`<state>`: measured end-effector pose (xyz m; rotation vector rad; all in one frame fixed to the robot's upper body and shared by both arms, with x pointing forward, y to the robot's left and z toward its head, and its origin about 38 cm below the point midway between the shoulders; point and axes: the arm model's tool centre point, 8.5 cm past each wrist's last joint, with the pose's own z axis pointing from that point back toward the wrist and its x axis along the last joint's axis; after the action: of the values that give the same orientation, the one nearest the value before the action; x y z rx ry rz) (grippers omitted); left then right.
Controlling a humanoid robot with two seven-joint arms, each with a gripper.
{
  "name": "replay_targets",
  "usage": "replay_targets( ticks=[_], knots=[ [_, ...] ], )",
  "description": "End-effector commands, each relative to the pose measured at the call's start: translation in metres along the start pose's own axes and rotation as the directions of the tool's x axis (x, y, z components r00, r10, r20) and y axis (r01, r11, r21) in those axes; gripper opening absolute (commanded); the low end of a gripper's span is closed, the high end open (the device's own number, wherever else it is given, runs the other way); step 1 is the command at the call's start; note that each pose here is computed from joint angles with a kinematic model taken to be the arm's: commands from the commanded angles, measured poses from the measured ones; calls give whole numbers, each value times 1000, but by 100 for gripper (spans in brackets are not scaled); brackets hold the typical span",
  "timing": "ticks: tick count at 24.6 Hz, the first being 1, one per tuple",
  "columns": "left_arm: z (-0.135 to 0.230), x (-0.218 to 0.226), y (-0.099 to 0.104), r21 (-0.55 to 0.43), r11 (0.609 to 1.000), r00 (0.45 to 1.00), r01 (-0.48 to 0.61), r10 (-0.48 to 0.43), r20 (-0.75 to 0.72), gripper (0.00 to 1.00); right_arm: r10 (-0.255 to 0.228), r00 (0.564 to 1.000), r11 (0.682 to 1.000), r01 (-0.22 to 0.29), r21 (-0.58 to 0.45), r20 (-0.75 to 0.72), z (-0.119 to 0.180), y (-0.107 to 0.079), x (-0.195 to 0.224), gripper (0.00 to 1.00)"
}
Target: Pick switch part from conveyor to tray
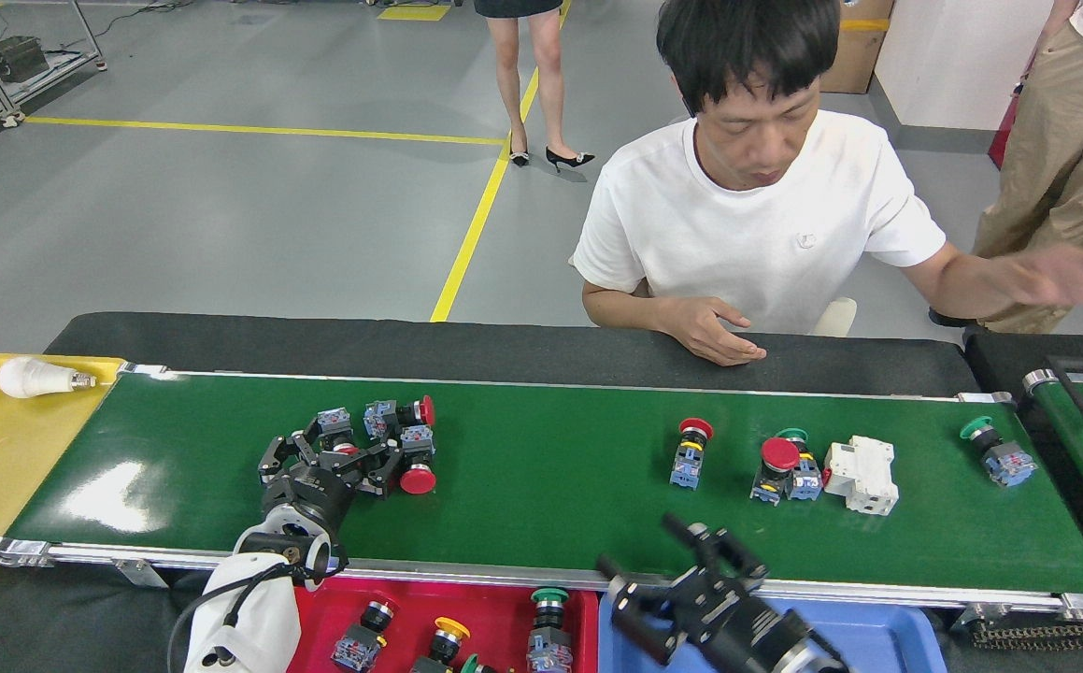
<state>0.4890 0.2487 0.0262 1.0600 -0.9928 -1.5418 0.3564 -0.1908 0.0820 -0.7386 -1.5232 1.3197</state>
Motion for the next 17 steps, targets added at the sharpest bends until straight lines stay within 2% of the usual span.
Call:
replay_targets(
  ticks=[1,2,3,6,10,13,17],
  knots=[
    [-2,-8,11,56,998,1000,10,-10,4,38,-20,988,998,11,-60,-153,6,-15,-29,97],
    [-2,-8,10,57,998,1000,9,-10,13,17,-25,977,996,6,-89,-210,14,-17,-43,97],
    [-1,-7,8,54,998,1000,8,-10,21,5,-26,966,992,-8,-130,-258,22,-22,-54,97],
    [2,-7,5,72,997,1000,-20,19,23,3,-36,931,982,-34,-185,-364,55,-16,-75,97],
    [17,-17,9,131,990,999,-43,41,18,2,-33,902,988,-36,-150,-430,97,1,-86,99],
    [62,-17,7,214,976,998,-30,17,64,3,-20,898,984,-59,-166,-440,121,7,-80,99],
    [133,4,-3,277,961,988,-17,-27,155,3,-5,896,983,-77,-166,-444,121,7,-80,98]
  ],
)
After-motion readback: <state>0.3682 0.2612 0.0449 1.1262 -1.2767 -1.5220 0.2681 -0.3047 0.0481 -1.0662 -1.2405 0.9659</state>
